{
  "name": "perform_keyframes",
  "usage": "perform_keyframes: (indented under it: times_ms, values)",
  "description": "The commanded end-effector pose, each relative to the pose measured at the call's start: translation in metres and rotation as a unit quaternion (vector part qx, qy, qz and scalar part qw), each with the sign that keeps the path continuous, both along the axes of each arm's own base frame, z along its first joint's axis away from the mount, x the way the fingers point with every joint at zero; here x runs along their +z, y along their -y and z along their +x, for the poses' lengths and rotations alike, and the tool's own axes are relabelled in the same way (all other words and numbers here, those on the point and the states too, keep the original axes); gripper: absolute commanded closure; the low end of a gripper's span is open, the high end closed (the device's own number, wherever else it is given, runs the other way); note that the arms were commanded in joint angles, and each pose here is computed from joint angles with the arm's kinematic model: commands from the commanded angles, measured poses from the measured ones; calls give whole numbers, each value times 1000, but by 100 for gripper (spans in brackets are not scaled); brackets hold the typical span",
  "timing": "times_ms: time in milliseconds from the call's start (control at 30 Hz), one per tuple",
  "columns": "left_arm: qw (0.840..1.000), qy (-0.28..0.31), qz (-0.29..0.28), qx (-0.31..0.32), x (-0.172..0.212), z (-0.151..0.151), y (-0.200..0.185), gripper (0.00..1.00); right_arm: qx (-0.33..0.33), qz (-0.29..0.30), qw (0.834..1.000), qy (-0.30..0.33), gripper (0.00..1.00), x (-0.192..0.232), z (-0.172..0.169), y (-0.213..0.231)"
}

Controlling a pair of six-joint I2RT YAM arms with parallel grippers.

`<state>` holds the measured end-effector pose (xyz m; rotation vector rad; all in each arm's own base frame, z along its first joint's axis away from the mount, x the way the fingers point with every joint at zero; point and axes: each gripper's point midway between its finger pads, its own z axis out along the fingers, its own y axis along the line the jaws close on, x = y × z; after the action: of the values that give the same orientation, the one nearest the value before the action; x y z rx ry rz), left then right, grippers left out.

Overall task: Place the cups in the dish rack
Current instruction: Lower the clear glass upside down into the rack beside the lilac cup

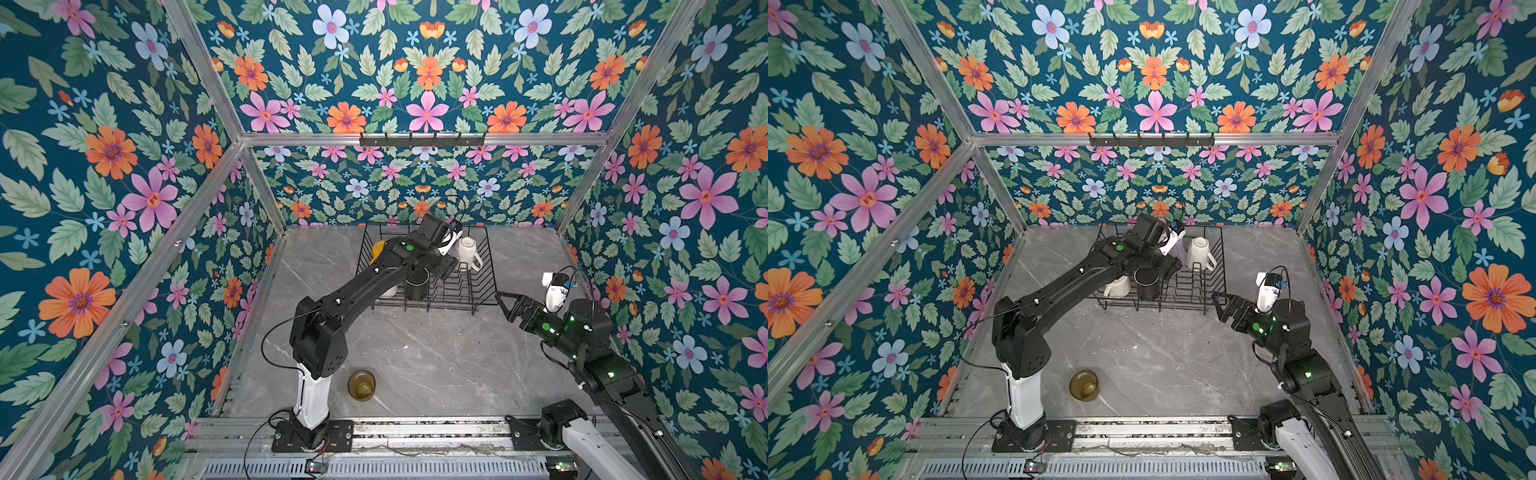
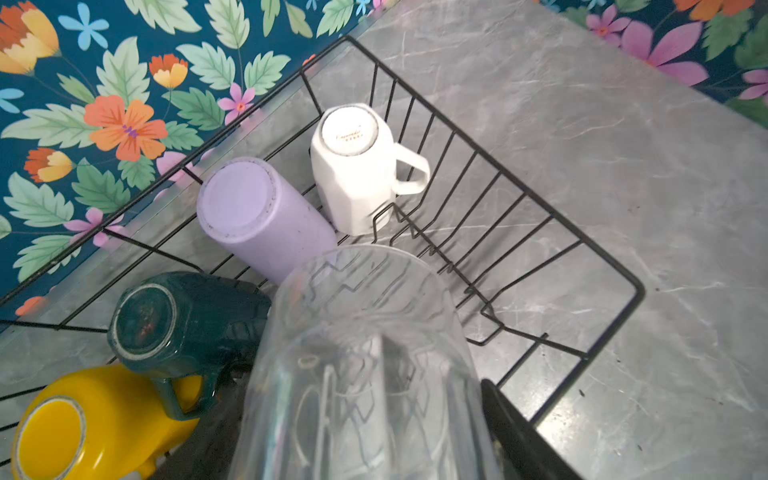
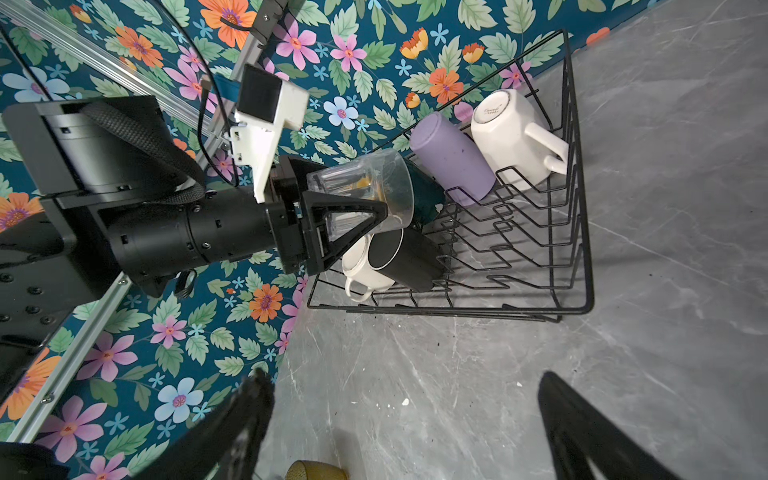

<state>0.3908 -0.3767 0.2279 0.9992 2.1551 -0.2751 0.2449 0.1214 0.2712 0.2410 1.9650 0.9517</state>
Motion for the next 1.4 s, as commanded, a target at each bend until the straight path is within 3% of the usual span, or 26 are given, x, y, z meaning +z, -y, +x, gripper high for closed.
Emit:
perform_keyframes:
  times_ms: [0,1000,1133,1367]
  values:
    - [999,13,41,20,-9,7,-7,100,3,2,1000,5,1,2,0,-1]
    - [992,-30,114,35,-94,32,8,98,15,18,1000,-4,1,-8,0,-7]
    - [992,-29,116,39,-98,35,9,87,15,17,1000,-5,1,-8,1,-7]
    - [991,-39,126,33,-111,35,11,39,18,18,1000,-8,1,-10,2,-9]
